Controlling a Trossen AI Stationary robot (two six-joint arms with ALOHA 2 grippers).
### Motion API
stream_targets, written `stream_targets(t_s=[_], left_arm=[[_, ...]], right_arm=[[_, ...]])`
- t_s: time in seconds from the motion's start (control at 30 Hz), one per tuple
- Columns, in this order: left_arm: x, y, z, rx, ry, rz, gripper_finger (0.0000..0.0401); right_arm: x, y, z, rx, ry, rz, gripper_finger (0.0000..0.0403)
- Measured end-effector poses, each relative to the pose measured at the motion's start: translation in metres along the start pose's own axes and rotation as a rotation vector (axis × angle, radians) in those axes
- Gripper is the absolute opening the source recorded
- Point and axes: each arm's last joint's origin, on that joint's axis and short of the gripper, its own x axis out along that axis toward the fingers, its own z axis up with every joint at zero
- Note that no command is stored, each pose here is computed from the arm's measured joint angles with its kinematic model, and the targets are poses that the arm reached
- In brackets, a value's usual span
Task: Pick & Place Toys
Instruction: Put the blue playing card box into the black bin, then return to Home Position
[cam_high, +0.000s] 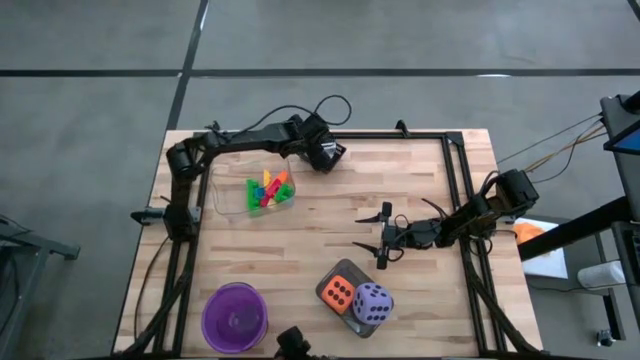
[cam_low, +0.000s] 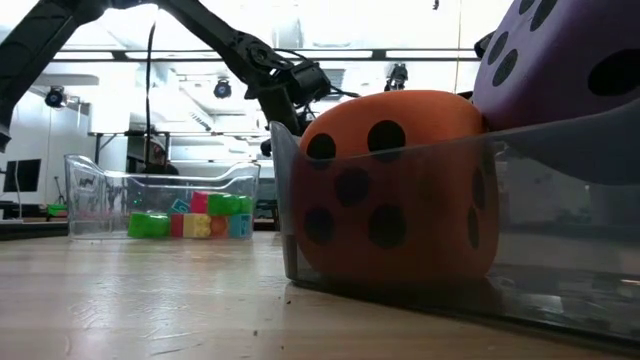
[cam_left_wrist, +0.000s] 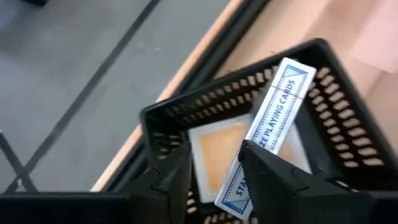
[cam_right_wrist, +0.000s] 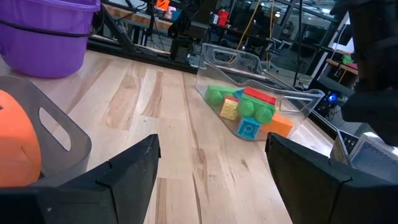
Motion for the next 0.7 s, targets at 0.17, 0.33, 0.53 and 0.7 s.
stream_targets(t_s=[0.17,0.33,0.53,0.7], left_arm=[[-0.004,-0.011,-0.003,0.079,0.013,-0.099,0.0142],[-0.014,-0.016,0.001,0.107,-0.023,-0.193,0.0142],[-0.05,-0.013,0.012,0.104,-0.122,-0.238,0.0142],[-0.107,-0.011,0.019,0.151,-0.328,-0.386,0.0139]], right_arm=[[0.0,0.0,0.0,0.0,0.0,0.0,0.029],[0.0,0.0,0.0,-0.002,0.004,0.0,0.029],[0.0,0.0,0.0,0.0,0.001,0.0,0.029],[0.0,0.0,0.004,0.017,-0.042,0.001,0.029]])
